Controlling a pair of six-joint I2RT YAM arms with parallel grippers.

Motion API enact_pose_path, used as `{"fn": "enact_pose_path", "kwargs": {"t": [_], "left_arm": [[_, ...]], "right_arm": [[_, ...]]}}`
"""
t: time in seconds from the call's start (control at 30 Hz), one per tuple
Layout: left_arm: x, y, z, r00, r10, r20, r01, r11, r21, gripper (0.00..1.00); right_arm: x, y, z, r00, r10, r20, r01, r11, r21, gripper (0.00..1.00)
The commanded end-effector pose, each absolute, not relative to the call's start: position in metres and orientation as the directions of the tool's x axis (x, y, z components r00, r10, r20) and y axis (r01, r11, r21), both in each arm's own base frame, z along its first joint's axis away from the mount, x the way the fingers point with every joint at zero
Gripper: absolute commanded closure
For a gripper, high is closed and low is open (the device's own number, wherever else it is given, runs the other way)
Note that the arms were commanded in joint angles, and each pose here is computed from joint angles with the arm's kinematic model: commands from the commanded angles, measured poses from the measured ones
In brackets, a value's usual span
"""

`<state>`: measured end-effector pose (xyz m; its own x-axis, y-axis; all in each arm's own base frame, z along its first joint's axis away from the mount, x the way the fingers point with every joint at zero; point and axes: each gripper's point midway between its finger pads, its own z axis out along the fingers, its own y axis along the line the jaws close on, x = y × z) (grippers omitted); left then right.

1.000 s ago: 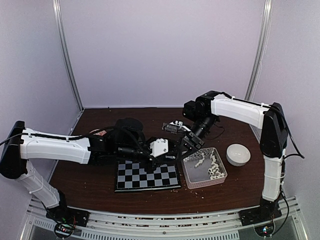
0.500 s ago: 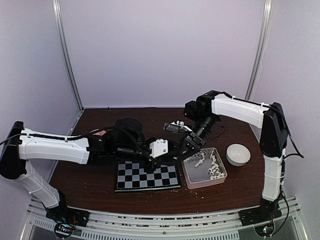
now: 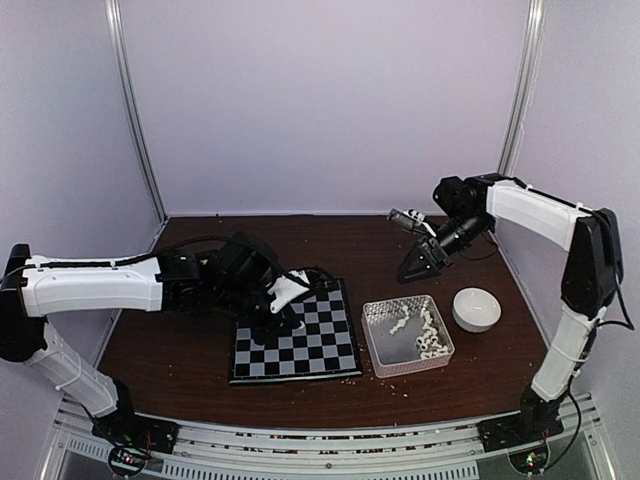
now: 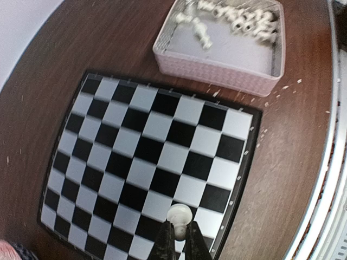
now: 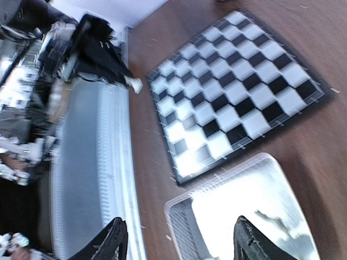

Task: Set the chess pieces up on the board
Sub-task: Place the chess piece on the chessboard.

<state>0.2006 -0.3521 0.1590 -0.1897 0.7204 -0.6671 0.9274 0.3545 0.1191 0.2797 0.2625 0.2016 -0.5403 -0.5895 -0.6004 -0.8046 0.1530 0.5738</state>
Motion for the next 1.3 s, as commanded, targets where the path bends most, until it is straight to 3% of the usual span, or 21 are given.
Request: {"fn": "enact_pose_path", "kwargs": {"t": [0.0,0.13,0.73,1.27], "left_arm": [[0.212,-0.278,0.130,-0.521,0.688,-0.505,0.775,0.629,0.058,1.00],[0.211,-0.245,0.110,-0.628,0.628,-0.459,0.702,0.712,0.014,1.00],[0.195,-0.234,0.064,-0.671,0.679,-0.298,0.719,0.695,-0.034,1.00],[0.202,-0.235,0.053,-0.668,0.681,-0.299,0.716,0.698,-0.008,1.00]], "right_arm": [[0.321,0.239,0.198,-0.462,-0.562,-0.686,-0.876,0.409,0.255,0.34],[0.336,0.221,0.192,-0.447,-0.582,-0.680,-0.857,0.495,0.140,0.33],[0.330,0.227,0.180,-0.478,-0.582,-0.658,-0.861,0.459,0.220,0.34],[0.326,0.230,0.179,-0.480,-0.579,-0.659,-0.863,0.446,0.237,0.34]]}}
